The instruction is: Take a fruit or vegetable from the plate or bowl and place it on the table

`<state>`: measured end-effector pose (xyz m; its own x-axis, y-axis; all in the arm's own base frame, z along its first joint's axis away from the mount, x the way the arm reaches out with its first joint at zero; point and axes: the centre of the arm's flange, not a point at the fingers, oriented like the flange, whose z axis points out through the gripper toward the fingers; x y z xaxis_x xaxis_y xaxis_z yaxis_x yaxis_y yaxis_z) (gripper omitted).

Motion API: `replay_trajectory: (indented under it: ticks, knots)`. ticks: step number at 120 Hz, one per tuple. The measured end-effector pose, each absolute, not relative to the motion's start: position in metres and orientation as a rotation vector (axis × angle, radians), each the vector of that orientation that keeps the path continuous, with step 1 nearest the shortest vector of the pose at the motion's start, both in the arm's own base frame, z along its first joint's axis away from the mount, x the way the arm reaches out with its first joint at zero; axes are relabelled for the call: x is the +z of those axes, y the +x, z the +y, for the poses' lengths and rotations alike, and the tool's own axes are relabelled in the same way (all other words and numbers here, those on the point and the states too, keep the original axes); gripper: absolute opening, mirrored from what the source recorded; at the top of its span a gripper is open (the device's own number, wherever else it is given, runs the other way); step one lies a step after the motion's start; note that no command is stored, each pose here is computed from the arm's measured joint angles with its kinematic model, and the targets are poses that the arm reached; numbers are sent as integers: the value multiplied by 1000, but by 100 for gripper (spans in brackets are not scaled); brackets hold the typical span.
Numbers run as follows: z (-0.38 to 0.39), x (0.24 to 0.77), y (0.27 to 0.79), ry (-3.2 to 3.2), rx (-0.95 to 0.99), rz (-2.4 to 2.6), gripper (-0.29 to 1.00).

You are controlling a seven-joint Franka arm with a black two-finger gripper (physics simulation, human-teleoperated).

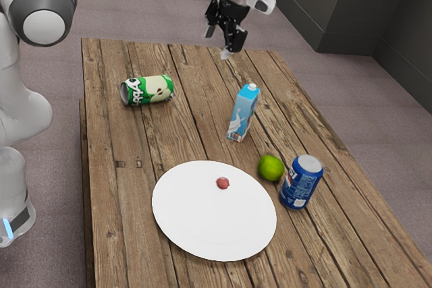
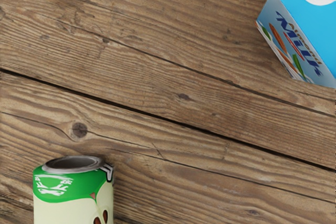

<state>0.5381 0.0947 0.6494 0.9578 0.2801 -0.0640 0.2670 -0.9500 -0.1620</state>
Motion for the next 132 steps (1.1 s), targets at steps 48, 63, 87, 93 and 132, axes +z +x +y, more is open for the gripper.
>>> replay_trajectory:
  ticks: [48, 63, 87, 93, 132]
  knots:
    - [80, 757, 525, -3019, -236, -457, 70]
    - [10, 749, 529, -3134, -168, -308, 70]
    - [-21, 636, 556, -3155, 125, -330, 70]
    - [-19, 613, 559, -3156, 162, -355, 70]
    - [-56, 531, 565, -3182, 164, -354, 69]
